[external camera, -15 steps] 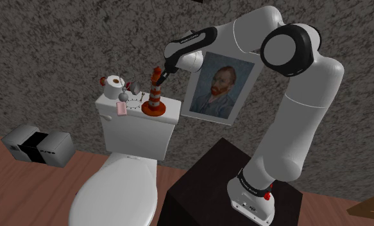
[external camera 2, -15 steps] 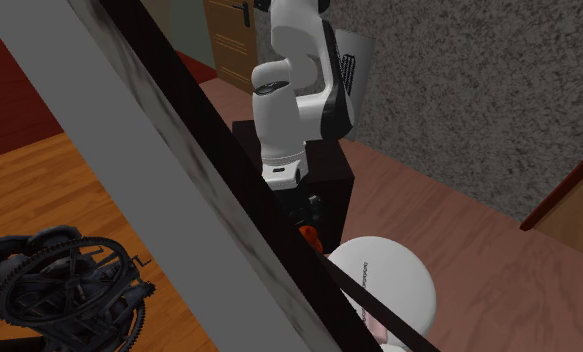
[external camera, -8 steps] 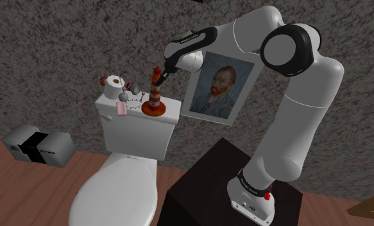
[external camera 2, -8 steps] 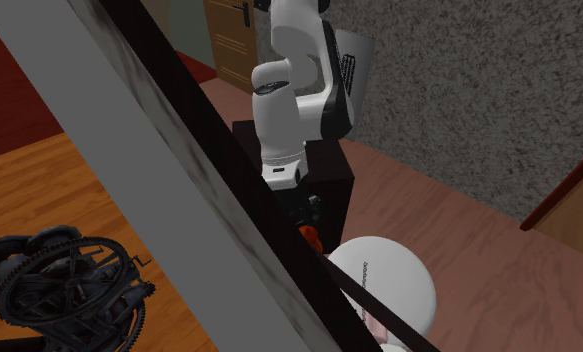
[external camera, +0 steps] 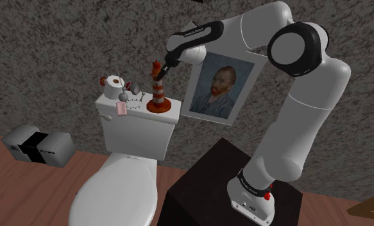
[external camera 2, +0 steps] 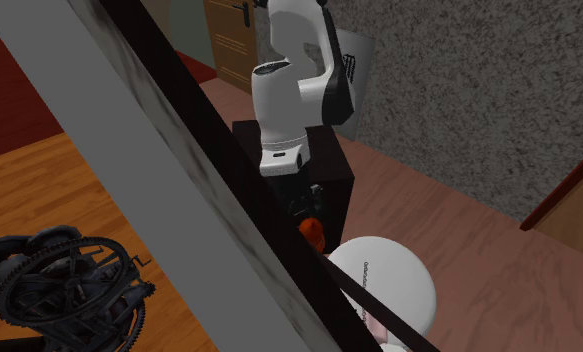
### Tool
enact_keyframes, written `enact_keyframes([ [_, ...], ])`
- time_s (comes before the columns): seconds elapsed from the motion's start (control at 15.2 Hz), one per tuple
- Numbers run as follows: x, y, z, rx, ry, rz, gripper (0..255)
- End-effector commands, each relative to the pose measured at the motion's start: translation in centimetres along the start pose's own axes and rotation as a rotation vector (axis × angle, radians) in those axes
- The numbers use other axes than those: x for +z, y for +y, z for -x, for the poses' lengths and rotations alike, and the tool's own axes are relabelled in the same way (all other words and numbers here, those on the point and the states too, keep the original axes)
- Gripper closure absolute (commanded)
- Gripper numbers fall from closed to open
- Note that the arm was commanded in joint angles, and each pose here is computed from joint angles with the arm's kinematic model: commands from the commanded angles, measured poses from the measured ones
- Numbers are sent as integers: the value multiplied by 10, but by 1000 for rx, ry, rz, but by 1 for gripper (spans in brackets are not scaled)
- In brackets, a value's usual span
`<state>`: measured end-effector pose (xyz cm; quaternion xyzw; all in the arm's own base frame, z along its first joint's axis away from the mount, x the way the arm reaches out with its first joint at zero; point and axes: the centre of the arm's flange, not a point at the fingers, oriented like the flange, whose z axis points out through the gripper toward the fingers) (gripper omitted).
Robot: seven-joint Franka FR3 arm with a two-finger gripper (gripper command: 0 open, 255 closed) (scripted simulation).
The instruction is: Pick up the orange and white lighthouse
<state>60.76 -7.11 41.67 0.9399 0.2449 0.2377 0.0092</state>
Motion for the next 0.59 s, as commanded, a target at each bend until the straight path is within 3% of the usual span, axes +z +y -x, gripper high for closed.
enact_keyframes([
  [0.0, -11, 2, -4, 0, 1, 1, 255],
  [0.53, -40, 6, -18, 0, 1, 1, 255],
])
